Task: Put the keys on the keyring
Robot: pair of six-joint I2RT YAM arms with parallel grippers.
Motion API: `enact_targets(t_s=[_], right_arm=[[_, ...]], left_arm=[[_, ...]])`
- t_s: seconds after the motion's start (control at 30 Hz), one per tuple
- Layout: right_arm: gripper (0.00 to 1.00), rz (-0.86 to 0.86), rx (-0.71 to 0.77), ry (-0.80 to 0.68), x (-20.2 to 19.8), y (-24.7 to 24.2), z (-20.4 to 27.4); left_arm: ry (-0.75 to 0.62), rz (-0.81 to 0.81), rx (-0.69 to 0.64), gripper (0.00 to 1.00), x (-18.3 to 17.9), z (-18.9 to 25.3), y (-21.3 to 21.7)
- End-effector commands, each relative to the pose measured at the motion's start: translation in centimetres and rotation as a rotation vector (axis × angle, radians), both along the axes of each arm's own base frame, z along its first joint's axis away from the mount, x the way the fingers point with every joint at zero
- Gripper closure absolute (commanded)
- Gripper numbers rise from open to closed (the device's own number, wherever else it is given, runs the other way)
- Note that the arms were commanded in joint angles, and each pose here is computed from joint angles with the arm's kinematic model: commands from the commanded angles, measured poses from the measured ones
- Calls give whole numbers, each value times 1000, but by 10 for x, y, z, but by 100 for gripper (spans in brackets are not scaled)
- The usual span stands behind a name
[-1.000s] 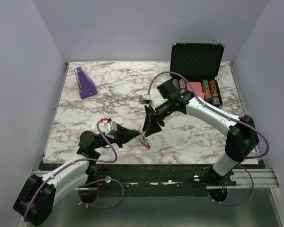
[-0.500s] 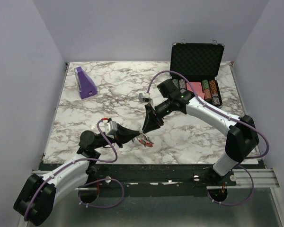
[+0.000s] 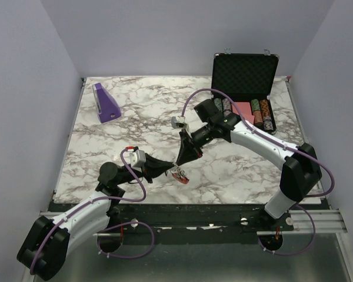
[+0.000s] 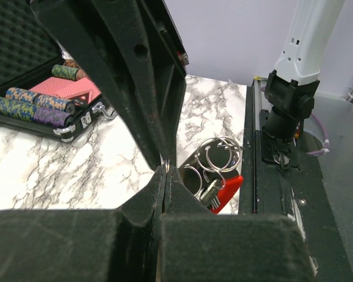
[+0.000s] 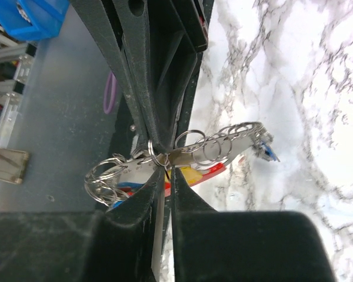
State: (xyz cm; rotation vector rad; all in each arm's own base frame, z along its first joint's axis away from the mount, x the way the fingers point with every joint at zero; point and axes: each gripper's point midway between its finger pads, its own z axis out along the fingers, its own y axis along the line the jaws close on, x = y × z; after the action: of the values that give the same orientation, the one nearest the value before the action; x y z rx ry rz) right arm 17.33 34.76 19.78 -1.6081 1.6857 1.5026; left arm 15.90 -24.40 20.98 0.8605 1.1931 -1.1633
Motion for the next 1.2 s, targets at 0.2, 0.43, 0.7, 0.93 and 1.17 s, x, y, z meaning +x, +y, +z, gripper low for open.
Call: enact_targets(t_s=[0.2,0.43,0.7,0.93,1.17], right_arm=[[100,-11,-10,-31,0,0,-5],[100,-11,-5,-5,-1,3,-11],[99,-37,80,-10,4,14,-2],[99,-88,187,-34,13,26,14],[98,-128,228,5,14,30,14]], left_arm=[[-80,54,-97,100,3,28,7],[-89,96,-173,100,5,42,13],[-72,118,-294,100,8,62,17],[-60,127,-316,100,10,69,14],[-53,174,-306,100,10,60,22]])
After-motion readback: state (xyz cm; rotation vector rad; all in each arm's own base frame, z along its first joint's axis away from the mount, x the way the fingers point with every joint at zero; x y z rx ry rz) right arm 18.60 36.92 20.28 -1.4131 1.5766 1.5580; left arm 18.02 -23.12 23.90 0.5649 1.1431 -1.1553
